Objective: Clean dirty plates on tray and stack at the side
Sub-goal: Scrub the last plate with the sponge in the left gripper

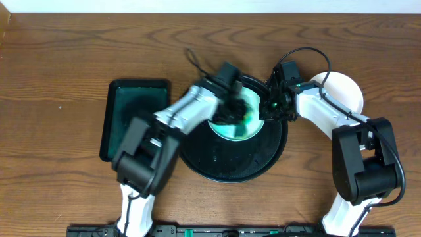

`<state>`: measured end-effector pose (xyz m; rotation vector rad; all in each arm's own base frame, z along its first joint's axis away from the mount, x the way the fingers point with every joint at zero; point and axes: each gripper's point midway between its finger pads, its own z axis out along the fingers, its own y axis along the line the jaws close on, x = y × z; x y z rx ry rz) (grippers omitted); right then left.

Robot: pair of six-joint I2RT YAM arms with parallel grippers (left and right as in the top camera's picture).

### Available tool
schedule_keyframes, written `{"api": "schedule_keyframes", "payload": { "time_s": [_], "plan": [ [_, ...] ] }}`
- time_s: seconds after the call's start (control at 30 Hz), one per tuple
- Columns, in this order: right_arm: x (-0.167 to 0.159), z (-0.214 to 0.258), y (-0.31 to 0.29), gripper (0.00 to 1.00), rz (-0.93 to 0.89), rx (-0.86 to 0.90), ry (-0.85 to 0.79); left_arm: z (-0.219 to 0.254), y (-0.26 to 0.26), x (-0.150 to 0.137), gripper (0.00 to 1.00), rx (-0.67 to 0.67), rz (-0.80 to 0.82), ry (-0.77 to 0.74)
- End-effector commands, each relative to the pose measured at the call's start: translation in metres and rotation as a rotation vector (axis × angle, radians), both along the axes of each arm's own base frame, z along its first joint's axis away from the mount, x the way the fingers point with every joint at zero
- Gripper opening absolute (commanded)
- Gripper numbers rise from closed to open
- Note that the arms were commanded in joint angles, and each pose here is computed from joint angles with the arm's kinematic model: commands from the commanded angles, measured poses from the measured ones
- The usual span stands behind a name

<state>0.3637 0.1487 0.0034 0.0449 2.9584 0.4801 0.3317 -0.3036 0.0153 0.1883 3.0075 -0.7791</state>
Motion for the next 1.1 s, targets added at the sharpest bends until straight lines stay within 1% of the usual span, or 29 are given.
{"api": "schedule_keyframes", "payload": {
  "time_s": [0.0,0.1,0.13,0.43,0.5,0.6,0.67,0.73,0.87,1.03,1.07],
  "plan": [
    [-0.023,-0.021,0.0,0.01,0.03,-0.026,0.086,-0.024,-0.026,-0.04,0.06,-0.049,-0.031,0.145],
    [-0.023,-0.021,0.0,0.01,0.03,-0.026,0.09,-0.023,-0.026,-0.031,0.07,-0.067,-0.009,0.126],
    [-0.023,-0.021,0.0,0.01,0.03,-0.027,0.09,-0.024,-0.017,-0.02,0.07,-0.058,0.022,0.112],
    [-0.024,-0.021,0.0,0.01,0.03,-0.027,0.091,-0.034,0.065,0.048,0.07,0.048,0.253,0.026],
    [-0.025,-0.021,-0.001,0.01,0.03,-0.028,0.095,-0.036,0.089,0.062,0.07,0.092,0.306,-0.003],
    [-0.027,-0.022,-0.001,0.01,0.034,-0.031,0.105,-0.041,0.12,0.074,0.07,0.174,0.361,-0.036],
    [-0.029,-0.022,-0.002,0.01,0.034,-0.033,0.11,-0.044,0.138,0.076,0.07,0.234,0.387,-0.042],
    [-0.029,-0.022,-0.002,0.01,0.034,-0.033,0.111,-0.047,0.15,0.072,0.07,0.277,0.381,-0.032],
    [-0.029,-0.022,-0.002,0.01,0.034,-0.033,0.11,-0.049,0.162,0.053,0.07,0.358,0.34,0.022],
    [-0.029,-0.022,-0.002,0.01,0.034,-0.033,0.11,-0.048,0.188,0.027,0.08,0.579,0.299,0.057],
    [-0.028,-0.022,-0.002,0.01,0.034,-0.033,0.11,-0.048,0.186,0.022,0.07,0.587,0.27,0.067]
  ]
}}
